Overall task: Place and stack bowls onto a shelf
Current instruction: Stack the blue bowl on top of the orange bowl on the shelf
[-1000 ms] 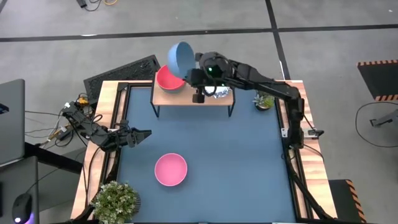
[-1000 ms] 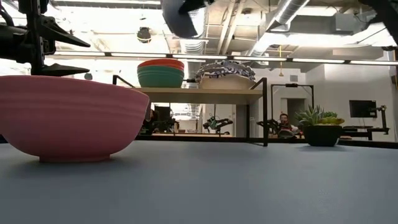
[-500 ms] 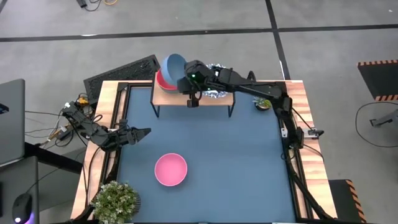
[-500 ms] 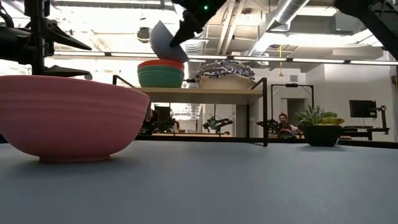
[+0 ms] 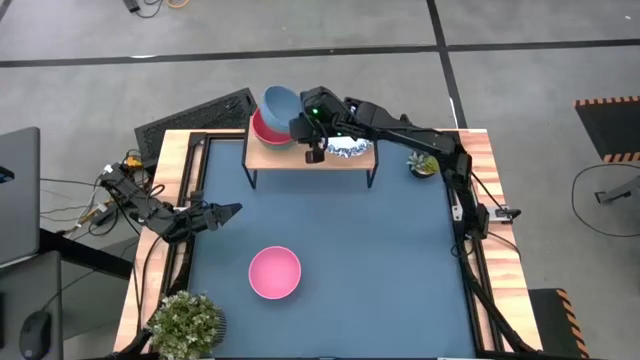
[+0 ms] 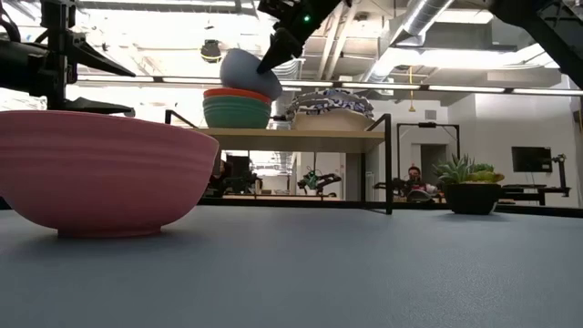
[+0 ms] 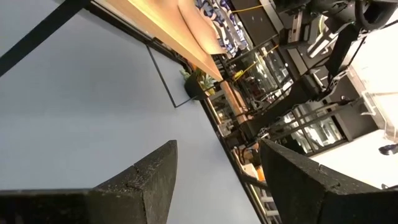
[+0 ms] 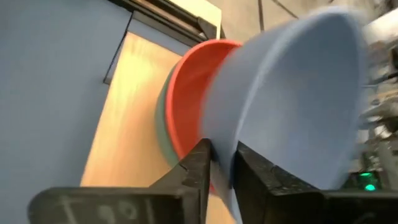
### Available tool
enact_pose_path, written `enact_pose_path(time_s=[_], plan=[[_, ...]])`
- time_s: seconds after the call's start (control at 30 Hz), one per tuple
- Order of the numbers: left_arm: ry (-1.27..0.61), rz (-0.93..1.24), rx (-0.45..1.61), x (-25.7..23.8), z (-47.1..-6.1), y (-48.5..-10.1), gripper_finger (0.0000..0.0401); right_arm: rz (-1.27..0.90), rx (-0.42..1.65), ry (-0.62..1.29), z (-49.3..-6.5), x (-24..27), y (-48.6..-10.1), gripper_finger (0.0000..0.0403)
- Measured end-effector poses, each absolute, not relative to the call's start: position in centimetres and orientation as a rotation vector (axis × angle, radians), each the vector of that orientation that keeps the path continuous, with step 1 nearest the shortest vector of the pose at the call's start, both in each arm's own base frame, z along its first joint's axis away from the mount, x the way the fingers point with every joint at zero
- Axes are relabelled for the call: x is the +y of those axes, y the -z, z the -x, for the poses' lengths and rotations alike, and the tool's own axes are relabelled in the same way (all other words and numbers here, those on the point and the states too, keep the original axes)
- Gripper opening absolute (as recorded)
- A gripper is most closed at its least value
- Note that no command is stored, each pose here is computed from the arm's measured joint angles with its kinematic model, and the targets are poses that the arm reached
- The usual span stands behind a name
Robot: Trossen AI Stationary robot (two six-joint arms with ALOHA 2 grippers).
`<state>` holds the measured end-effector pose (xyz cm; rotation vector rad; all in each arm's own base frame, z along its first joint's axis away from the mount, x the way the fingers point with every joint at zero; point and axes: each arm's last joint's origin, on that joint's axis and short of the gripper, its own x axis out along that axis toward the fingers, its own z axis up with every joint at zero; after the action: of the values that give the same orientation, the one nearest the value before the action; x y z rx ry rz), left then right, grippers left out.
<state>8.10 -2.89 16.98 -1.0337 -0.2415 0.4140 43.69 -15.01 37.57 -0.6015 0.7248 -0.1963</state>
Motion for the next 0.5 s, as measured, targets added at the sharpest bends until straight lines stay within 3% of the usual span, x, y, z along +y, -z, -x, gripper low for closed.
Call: enact_pose_path(time_s=[0.3, 0.5], plan=[[-0.423, 1.02, -0.242, -2.87, -8.09, -16.96, 0.0214, 0.654, 0.644, 0.218, -44.14, -15.14, -38.32, 0.0125], [-0.425, 1.0, -0.237, -2.87, -8.09, -16.96, 0.0214, 0.665, 0.651, 0.223, -44.22, -14.87, -38.3, 0.0173]])
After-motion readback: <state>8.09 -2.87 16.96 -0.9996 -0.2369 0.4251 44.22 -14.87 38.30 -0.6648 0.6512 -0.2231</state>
